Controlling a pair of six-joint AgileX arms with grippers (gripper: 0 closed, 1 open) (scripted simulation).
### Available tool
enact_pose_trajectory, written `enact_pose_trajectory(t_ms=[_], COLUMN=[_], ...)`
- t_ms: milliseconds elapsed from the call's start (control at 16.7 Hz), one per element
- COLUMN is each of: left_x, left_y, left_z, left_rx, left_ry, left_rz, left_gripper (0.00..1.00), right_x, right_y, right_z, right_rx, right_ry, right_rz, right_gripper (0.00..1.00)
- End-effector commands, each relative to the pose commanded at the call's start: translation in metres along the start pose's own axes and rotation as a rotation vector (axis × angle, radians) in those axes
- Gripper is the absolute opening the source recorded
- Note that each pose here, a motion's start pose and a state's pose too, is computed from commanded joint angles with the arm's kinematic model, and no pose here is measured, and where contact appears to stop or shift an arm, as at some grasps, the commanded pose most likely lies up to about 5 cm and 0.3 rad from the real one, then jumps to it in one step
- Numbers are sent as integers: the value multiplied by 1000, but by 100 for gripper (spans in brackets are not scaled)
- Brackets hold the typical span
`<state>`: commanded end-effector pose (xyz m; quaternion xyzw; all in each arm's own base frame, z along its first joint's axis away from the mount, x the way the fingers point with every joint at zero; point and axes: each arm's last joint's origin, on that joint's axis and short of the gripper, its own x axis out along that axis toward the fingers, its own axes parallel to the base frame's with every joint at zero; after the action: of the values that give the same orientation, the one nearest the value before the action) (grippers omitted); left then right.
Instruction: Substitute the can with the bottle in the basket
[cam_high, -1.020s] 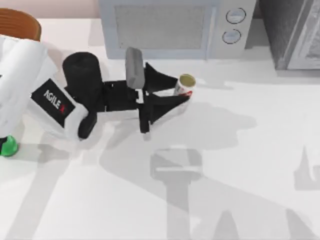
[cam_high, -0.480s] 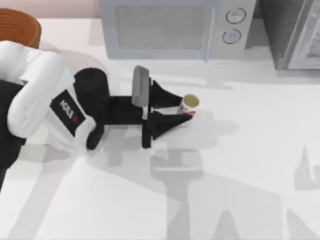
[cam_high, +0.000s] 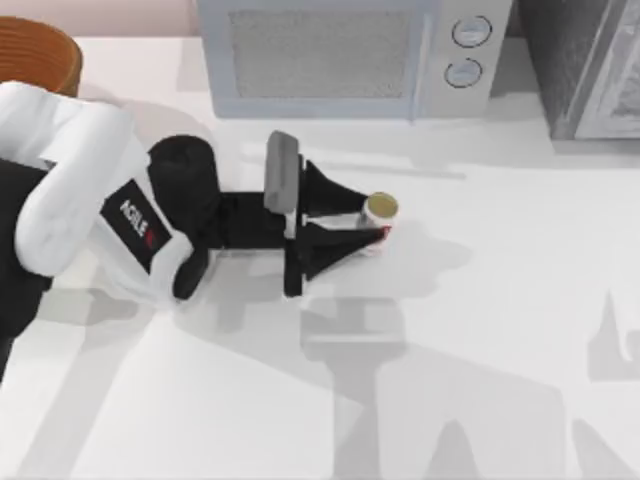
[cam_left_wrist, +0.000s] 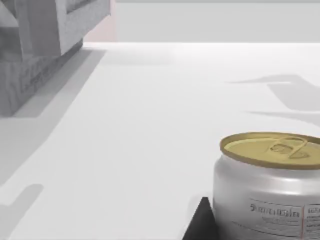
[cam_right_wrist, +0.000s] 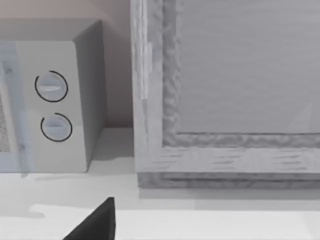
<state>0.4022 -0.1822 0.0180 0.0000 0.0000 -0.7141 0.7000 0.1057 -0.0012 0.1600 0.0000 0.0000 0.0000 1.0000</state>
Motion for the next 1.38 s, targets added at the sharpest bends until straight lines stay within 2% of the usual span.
enact_pose_trajectory(t_ms=[360,1020,1200,1380], left_x=[0,-4,-20,-46], left_y=[0,1,2,-4], left_z=[0,2,22,65], left_rx=[0,-7,-50,-91], left_ry=[0,2,16,33], left_rz=[0,16,115,278], left_gripper=[98,100,100,100], right_x=[0,0,0,0], right_y=[0,0,0,0], right_z=[0,0,0,0], right_rx=[0,0,0,0], right_ry=[0,0,0,0], right_rz=[0,0,0,0], right_gripper=[100,100,100,100])
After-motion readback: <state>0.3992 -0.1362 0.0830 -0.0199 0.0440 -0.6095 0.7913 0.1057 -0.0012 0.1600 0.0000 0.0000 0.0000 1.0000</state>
